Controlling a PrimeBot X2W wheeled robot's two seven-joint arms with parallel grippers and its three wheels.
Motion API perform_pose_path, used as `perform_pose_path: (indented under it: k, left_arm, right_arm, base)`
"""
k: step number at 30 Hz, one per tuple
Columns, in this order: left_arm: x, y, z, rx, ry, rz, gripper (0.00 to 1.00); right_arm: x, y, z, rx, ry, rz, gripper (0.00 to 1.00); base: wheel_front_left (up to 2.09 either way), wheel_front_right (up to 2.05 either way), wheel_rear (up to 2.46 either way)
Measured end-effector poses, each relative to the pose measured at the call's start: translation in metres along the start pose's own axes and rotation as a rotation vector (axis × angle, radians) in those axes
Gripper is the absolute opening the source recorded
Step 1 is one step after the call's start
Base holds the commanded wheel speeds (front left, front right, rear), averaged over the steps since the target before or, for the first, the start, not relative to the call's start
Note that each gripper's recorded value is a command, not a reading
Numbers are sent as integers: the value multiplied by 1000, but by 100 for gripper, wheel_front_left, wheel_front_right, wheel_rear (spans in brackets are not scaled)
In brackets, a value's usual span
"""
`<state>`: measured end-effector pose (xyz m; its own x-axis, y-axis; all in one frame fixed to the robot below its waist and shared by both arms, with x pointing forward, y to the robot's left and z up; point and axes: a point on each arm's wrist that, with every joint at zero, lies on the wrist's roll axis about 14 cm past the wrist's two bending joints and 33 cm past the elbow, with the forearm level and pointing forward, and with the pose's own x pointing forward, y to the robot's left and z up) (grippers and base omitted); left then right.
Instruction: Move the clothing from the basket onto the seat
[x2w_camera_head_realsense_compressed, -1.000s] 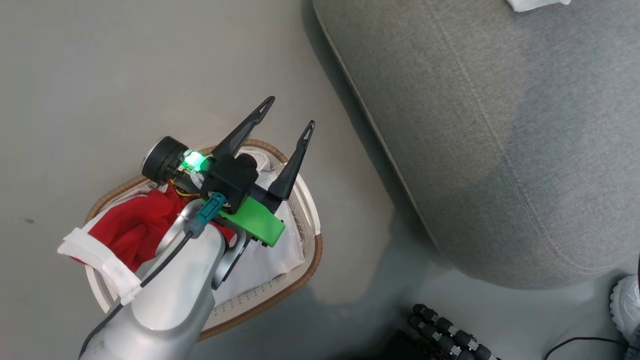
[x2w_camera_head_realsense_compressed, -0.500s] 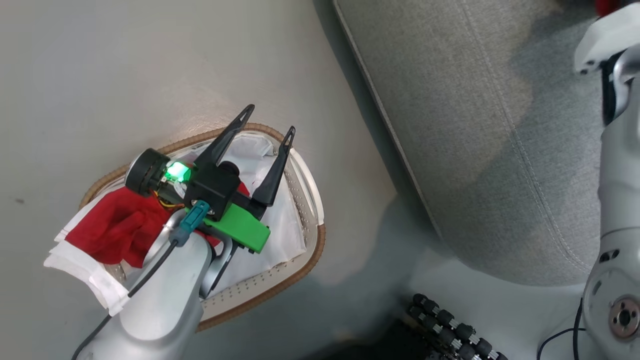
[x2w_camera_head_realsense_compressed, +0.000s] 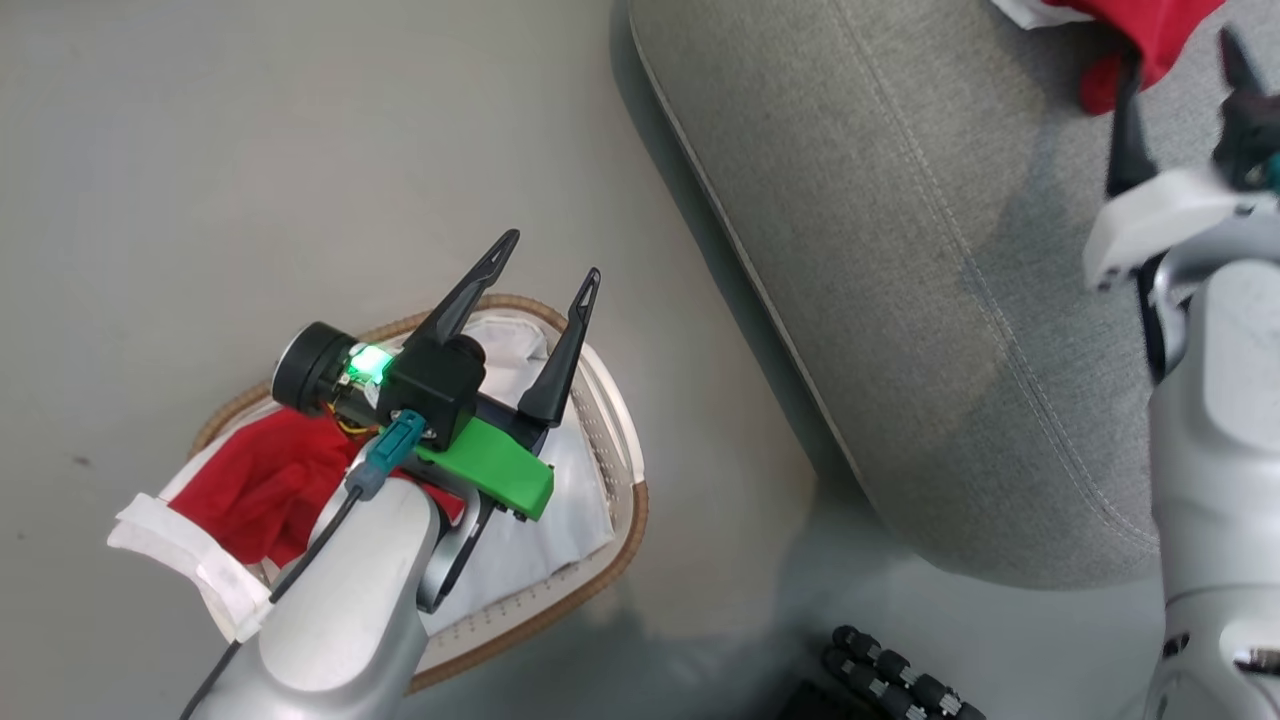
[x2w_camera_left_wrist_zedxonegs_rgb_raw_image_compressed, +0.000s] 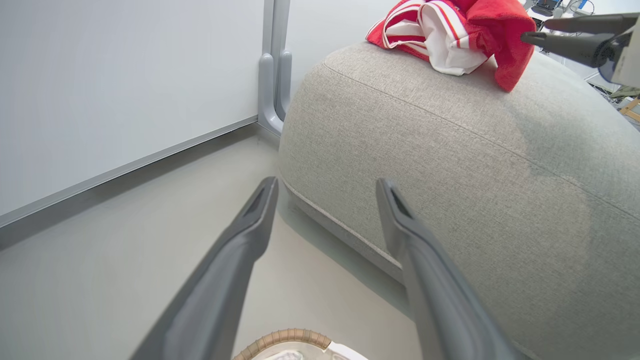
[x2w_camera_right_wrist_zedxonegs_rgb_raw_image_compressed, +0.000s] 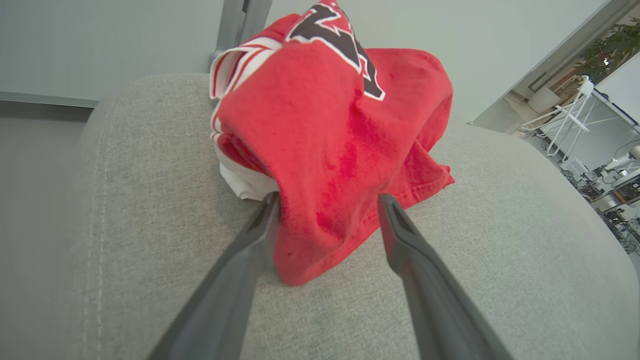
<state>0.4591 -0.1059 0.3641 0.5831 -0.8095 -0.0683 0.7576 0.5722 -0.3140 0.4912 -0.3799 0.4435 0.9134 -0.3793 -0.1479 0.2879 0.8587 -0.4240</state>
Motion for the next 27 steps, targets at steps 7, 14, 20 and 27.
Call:
perform_pose_path:
  k: [7, 14, 20, 27]
  left_arm:
    - [-12, 4, 32, 1, -51, 76, 100]
    - [-38, 17, 63, -5, -110, 204, 100]
    - [-82, 43, 87, -1, -164, 378, 100]
    - [-147, 74, 107, 11, -224, 598, 100]
  right_arm:
    - [-30, 14, -2, 55, 1, 50, 100]
    - [-35, 19, 36, 100, -95, 80, 100]
    - [-41, 41, 81, 152, -212, 144, 100]
    - [-61, 88, 122, 220, -313, 272, 100]
  base:
    - [0, 0, 0]
    - [0, 0, 0]
    - [0, 0, 0]
    - [0, 0, 0]
